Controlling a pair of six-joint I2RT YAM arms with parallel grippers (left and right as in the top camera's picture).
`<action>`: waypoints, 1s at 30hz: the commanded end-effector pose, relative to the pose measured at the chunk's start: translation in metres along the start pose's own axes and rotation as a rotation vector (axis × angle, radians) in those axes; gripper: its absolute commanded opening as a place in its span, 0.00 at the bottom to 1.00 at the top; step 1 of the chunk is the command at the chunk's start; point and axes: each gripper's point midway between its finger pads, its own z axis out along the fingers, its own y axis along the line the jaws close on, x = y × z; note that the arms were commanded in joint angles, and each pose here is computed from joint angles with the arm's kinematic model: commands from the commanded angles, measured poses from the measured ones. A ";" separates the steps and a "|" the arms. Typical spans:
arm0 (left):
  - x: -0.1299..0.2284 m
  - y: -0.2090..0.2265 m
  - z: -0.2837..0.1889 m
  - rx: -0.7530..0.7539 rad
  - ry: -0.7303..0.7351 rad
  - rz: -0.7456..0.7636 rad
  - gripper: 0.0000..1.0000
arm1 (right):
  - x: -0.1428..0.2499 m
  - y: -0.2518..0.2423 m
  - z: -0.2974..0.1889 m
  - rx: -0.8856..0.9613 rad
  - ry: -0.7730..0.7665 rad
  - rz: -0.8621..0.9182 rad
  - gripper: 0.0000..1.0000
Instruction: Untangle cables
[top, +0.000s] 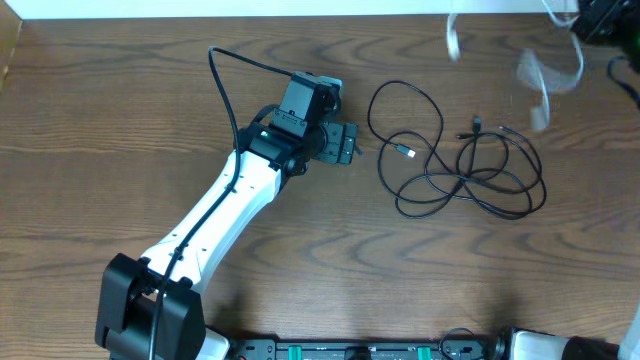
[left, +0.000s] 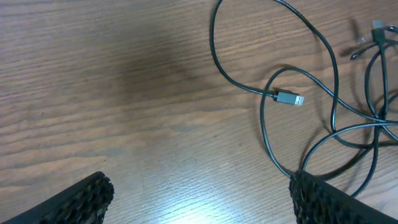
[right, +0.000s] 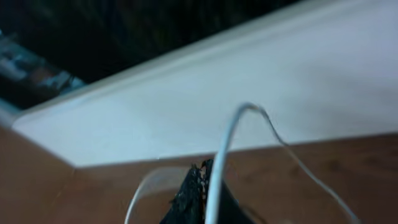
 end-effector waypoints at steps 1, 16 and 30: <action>0.004 0.004 0.005 -0.014 0.015 -0.025 0.91 | -0.020 -0.016 -0.011 0.139 -0.079 -0.050 0.01; 0.004 0.004 0.005 -0.014 0.015 -0.025 0.91 | -0.016 -0.123 -0.052 0.610 -0.044 -0.102 0.01; 0.004 0.004 0.005 -0.014 0.016 -0.025 0.91 | 0.031 -0.261 -0.058 0.929 0.150 0.009 0.01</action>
